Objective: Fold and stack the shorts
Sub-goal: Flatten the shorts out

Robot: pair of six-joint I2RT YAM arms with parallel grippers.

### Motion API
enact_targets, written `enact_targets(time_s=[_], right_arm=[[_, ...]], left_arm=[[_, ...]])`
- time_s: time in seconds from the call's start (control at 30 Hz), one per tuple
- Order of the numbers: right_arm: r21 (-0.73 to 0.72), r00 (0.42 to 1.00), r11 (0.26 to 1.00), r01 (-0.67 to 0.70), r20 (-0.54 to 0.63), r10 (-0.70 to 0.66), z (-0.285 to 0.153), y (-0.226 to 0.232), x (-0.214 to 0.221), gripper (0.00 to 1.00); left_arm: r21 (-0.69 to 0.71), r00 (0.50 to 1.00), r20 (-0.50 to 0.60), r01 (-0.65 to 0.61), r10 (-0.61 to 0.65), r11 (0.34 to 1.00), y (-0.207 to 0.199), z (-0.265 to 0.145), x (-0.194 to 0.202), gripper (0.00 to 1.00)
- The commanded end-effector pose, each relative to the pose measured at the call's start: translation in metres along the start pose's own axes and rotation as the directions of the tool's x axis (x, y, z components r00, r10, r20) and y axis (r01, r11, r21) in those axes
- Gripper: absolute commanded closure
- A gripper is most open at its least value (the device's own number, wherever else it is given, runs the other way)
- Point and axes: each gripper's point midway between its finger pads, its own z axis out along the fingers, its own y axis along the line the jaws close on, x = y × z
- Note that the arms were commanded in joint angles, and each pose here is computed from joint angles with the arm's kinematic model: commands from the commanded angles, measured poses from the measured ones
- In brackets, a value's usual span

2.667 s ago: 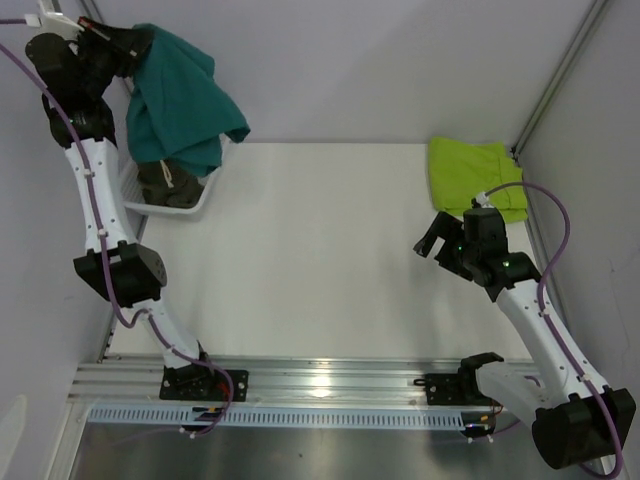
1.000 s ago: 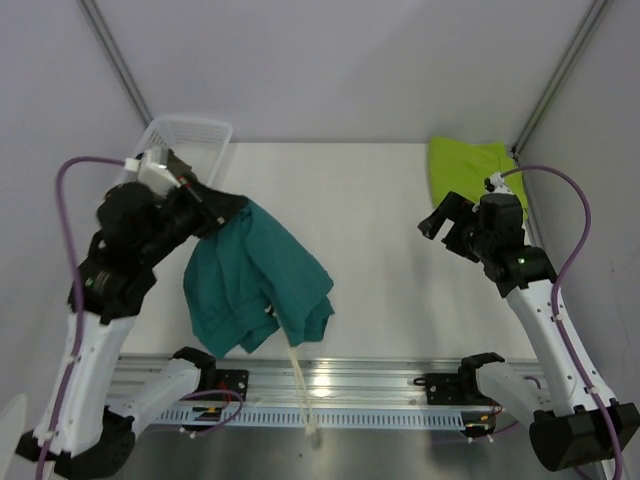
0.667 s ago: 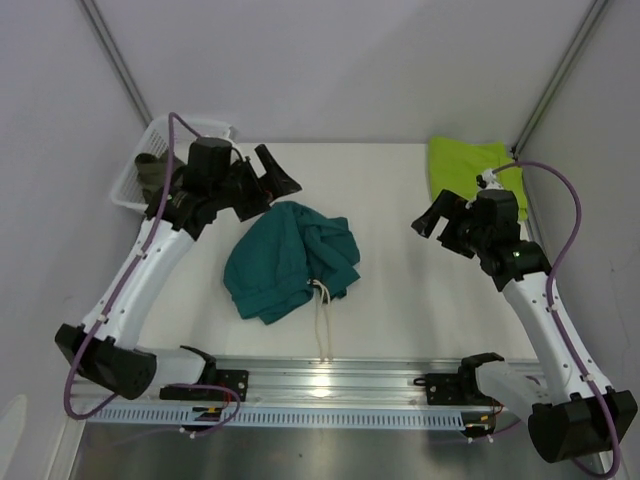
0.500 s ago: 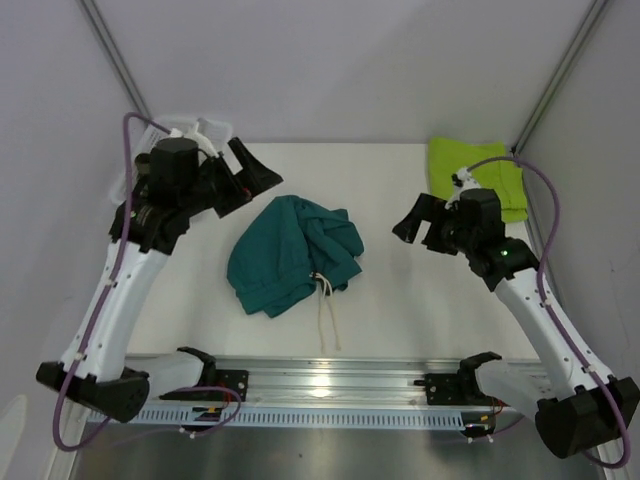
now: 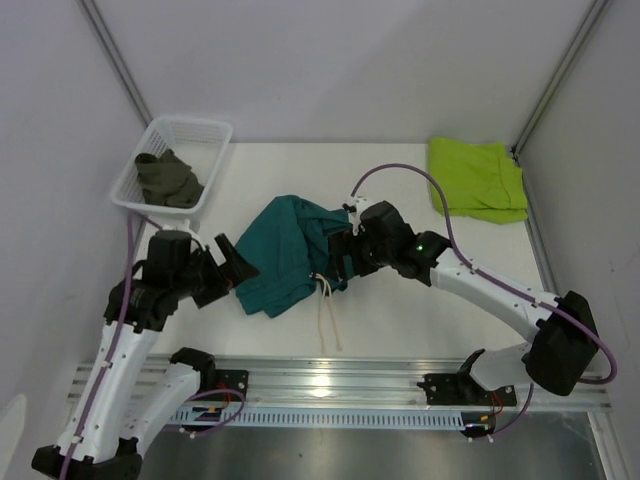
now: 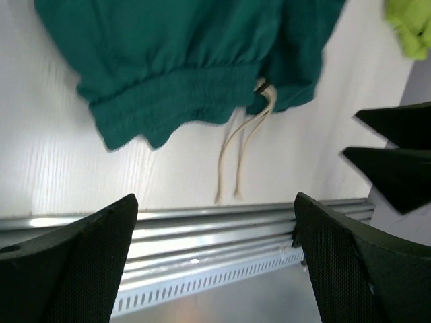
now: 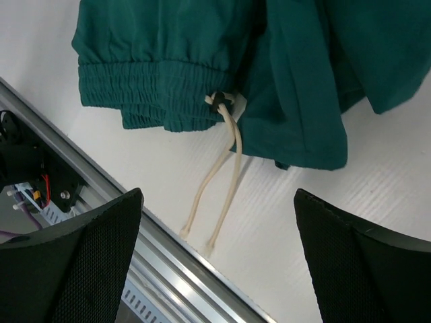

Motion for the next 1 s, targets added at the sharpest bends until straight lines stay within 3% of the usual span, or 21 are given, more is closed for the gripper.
enact_targets(time_s=[0.0, 0.07, 0.2, 0.57, 0.8, 0.97], right_arm=[[-0.038, 0.995, 0.998, 0.044, 0.096, -0.041, 0.003, 0.019, -0.036, 0.05], [-0.051, 0.996, 0.998, 0.034, 0.087, -0.029, 0.007, 0.022, -0.035, 0.06], [-0.058, 0.998, 0.998, 0.018, 0.060, -0.015, 0.015, 0.024, -0.022, 0.07], [-0.095, 0.997, 0.995, -0.028, 0.064, 0.034, 0.013, 0.027, -0.011, 0.07], [-0.082, 0.996, 0.996, -0.037, 0.072, 0.043, 0.009, 0.020, -0.015, 0.06], [-0.077, 0.997, 0.996, -0.043, 0.065, 0.048, 0.011, 0.016, -0.015, 0.06]], left_arm=[[0.005, 0.975, -0.132, 0.179, -0.177, 0.984, 0.023, 0.023, 0.046, 0.01], [-0.004, 0.954, -0.160, 0.257, -0.254, 0.966, 0.040, 0.037, 0.067, 0.01], [-0.008, 0.955, -0.138, 0.263, -0.262, 0.965, 0.054, 0.049, 0.076, 0.01], [-0.011, 0.940, 0.094, 0.331, -0.328, 0.944, 0.073, 0.101, 0.033, 0.19], [-0.098, 0.946, 0.121, 0.313, -0.301, 0.945, 0.089, 0.114, 0.027, 0.22], [-0.194, 0.952, 0.058, 0.305, -0.299, 0.933, 0.105, 0.120, 0.043, 0.21]])
